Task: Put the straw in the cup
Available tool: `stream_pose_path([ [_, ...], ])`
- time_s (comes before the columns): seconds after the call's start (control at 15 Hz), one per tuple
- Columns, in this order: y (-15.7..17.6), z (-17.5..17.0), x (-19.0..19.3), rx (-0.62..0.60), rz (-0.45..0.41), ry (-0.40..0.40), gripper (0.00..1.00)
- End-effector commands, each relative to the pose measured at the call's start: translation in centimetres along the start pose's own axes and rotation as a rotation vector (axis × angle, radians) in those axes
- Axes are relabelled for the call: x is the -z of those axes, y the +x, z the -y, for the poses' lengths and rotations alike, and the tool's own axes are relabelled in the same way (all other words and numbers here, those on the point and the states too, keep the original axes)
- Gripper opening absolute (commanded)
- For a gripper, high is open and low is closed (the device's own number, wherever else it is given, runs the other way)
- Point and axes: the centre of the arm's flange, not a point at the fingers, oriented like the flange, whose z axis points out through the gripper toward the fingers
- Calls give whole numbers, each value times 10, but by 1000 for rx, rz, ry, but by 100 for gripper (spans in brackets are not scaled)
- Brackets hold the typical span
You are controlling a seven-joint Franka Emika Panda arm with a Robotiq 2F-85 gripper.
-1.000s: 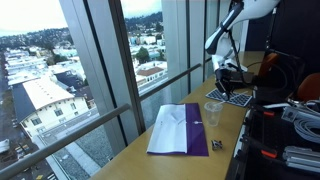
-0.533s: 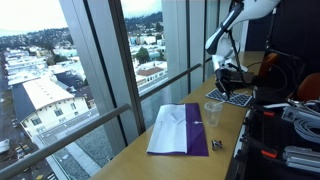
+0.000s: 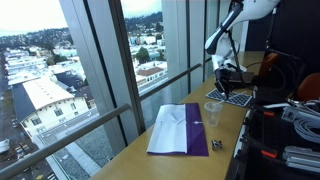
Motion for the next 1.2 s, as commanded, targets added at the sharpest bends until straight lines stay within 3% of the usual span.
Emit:
stream_pose_path([
  [0.0, 6, 2, 1, 8, 16, 42, 0],
  [1.13, 9, 1, -4, 6, 33, 59, 0],
])
